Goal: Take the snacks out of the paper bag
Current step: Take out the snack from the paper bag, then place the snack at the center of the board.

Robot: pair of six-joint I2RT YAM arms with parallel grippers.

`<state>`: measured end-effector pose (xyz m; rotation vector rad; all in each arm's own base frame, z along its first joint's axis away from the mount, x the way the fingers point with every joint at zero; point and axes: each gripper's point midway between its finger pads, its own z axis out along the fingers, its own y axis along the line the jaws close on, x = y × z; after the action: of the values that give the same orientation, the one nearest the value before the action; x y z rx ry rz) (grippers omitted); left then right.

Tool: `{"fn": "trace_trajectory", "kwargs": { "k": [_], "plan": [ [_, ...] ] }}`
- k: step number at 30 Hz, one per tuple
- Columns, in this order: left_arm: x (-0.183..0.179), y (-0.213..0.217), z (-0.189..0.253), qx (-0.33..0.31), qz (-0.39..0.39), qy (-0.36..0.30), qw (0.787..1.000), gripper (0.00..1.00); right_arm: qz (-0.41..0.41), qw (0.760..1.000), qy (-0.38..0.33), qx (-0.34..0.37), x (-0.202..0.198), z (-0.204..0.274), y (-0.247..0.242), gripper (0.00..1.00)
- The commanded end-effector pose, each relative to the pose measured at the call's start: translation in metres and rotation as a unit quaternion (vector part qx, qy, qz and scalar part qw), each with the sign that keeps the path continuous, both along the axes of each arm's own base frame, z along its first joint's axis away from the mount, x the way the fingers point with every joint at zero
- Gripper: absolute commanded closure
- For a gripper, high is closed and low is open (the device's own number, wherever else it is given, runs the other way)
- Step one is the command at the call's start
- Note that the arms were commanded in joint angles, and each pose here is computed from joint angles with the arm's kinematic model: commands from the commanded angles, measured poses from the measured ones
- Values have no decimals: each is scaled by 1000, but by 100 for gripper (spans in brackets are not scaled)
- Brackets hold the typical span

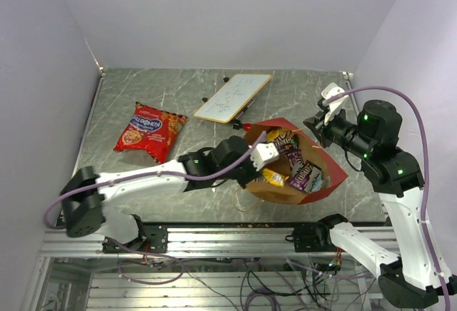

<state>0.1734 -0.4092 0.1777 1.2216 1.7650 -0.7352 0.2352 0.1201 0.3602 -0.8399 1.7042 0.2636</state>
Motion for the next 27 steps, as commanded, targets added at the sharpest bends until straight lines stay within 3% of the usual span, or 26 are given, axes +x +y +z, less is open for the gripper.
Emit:
{"fn": "trace_trajectory", "kwargs": {
  "k": [1, 5, 8, 12, 15, 20, 24, 27],
  "plan": [
    [-49, 51, 24, 16, -21, 86, 996, 93, -23, 999, -14, 17, 2, 3, -4, 100],
    [-54, 99, 69, 4, 65, 117, 991, 93, -22, 999, -2, 32, -1, -1, -2, 100],
    [-46, 144, 74, -1, 198, 150, 969, 93, -15, 999, 3, 43, -3, -5, 2, 100],
    [-21, 217, 65, 5, 408, 139, 902, 93, -7, 999, 8, 47, -5, -6, 5, 100],
    [-3, 253, 62, 7, 515, 111, 850, 93, -3, 999, 11, 36, -8, -1, 4, 100],
    [36, 266, 47, 34, 583, 79, 808, 93, -2, 999, 12, 35, -11, 1, 3, 100],
    [76, 285, 6, 74, 629, 101, 767, 93, 2, 999, 19, 44, -14, 0, 5, 100],
    [101, 282, -17, 92, 628, 112, 765, 93, 18, 998, 31, 60, -19, 1, 12, 100]
  ]
}}
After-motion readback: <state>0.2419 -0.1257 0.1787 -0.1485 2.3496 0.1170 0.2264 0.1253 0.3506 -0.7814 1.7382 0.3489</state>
